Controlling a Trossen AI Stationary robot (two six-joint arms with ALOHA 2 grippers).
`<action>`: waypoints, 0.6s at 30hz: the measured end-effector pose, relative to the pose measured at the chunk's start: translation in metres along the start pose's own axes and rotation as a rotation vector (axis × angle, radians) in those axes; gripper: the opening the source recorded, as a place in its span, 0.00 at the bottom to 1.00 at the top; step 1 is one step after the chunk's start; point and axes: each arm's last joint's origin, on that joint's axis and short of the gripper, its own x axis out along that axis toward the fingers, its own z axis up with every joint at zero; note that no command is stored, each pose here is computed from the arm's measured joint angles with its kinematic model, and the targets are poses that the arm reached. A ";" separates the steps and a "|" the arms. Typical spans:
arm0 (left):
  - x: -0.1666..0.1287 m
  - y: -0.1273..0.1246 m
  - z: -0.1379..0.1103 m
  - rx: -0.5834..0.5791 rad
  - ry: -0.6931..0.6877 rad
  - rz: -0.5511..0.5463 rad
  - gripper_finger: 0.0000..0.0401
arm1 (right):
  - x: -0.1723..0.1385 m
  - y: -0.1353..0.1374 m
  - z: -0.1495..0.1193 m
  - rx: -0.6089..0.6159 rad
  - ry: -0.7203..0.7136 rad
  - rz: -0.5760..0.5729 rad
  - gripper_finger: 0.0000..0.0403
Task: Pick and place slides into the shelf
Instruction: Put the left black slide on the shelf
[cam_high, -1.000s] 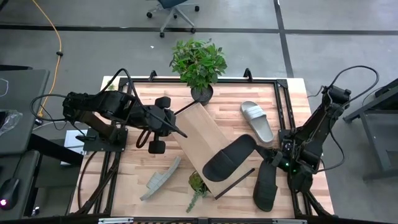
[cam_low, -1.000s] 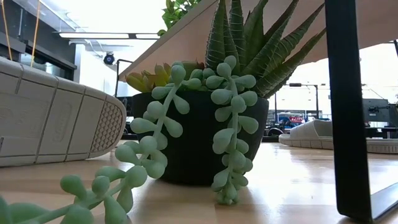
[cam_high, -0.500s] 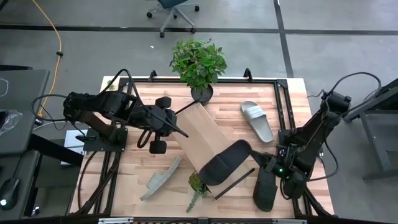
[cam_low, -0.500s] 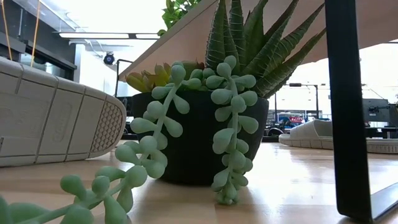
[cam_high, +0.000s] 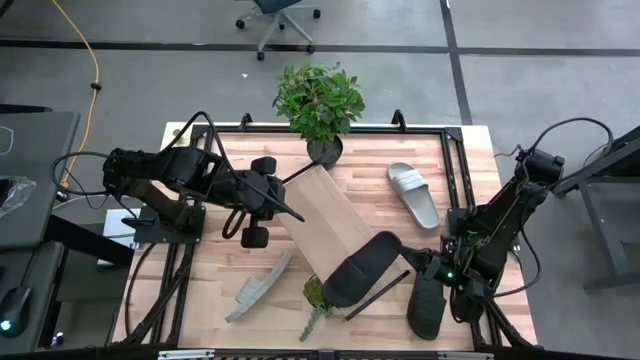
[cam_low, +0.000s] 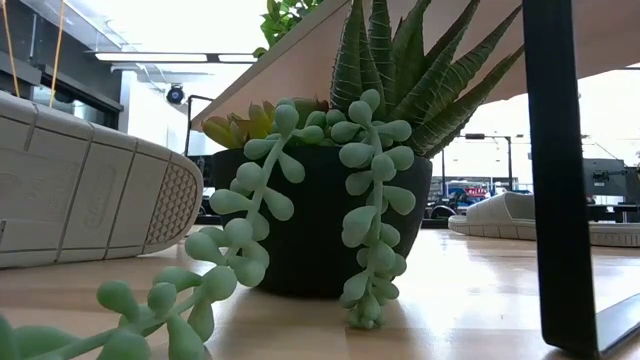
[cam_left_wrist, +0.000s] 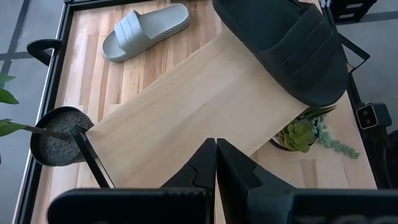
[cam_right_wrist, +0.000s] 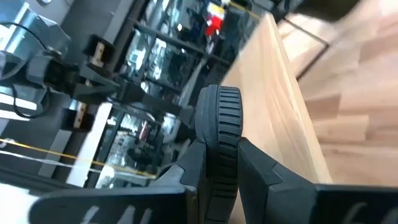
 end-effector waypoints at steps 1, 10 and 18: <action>0.000 0.000 0.000 0.000 0.000 0.000 0.01 | 0.000 -0.001 0.000 0.004 0.004 -0.003 0.12; 0.000 0.000 0.000 0.004 0.001 0.000 0.01 | 0.000 -0.006 0.002 0.030 0.018 -0.018 0.19; 0.000 0.000 0.000 0.017 0.000 0.006 0.01 | 0.000 -0.012 0.005 0.052 0.040 -0.045 0.28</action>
